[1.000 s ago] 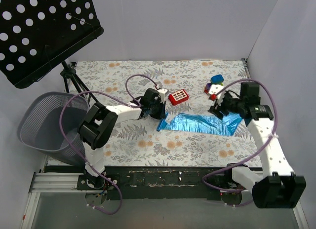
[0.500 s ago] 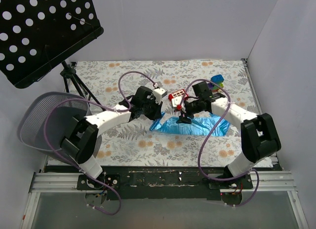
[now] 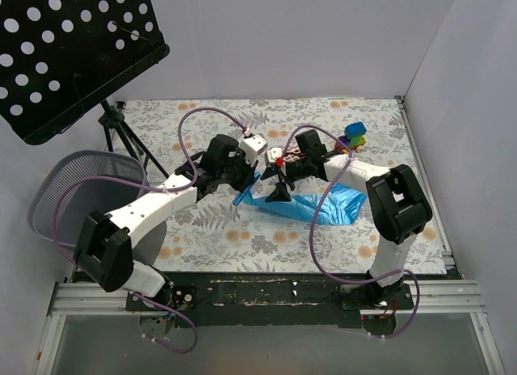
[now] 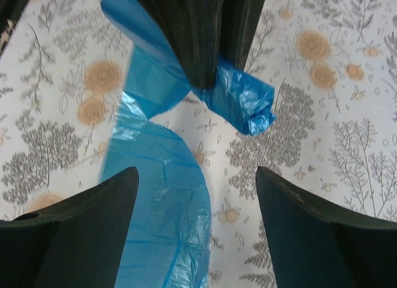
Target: Put the trash bags into the trash bin
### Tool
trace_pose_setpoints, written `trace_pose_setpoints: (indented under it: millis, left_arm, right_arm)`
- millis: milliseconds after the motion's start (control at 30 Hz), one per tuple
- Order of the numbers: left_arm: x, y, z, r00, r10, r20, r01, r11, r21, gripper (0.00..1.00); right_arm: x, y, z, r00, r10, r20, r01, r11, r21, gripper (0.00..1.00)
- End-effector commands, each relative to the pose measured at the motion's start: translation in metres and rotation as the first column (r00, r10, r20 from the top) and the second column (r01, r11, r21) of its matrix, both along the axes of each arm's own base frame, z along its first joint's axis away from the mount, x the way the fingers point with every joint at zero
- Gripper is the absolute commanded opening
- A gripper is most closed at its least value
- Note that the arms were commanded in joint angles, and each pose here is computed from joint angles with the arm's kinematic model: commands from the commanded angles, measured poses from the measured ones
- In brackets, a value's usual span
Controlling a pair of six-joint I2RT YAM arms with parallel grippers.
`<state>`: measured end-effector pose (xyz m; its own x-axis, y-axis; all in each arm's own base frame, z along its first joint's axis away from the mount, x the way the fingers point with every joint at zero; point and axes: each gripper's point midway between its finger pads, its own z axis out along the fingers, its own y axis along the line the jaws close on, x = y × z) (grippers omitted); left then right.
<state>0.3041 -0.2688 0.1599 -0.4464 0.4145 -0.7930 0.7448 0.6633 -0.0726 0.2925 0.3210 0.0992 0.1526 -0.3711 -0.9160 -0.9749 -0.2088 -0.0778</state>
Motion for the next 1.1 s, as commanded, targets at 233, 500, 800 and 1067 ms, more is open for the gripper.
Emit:
trace_pose_setpoints:
  millis: [233,500,800,1067]
  left_arm:
    - [0.011,0.032,0.05,0.977,0.047,0.209,-0.062,0.996,0.066,0.0]
    - [0.008,0.047,0.077,0.949,0.031,0.313,-0.063,0.994,0.094,0.0]
    - [0.007,0.044,0.091,0.949,0.013,0.316,-0.044,0.995,0.09,0.0]
    - [0.018,0.053,0.096,0.932,0.043,0.361,-0.094,0.988,0.124,0.0]
  right_arm:
    - [-0.027,0.041,0.029,0.972,0.058,-0.229,-0.014,0.982,0.188,0.88]
    - [-0.019,0.065,0.053,0.924,0.034,-0.381,0.079,0.957,0.279,0.89]
    - [-0.011,0.101,0.063,0.95,-0.02,-0.313,0.129,0.935,0.332,0.9]
    - [-0.012,0.111,0.045,0.957,-0.055,-0.286,0.139,0.949,0.284,0.55]
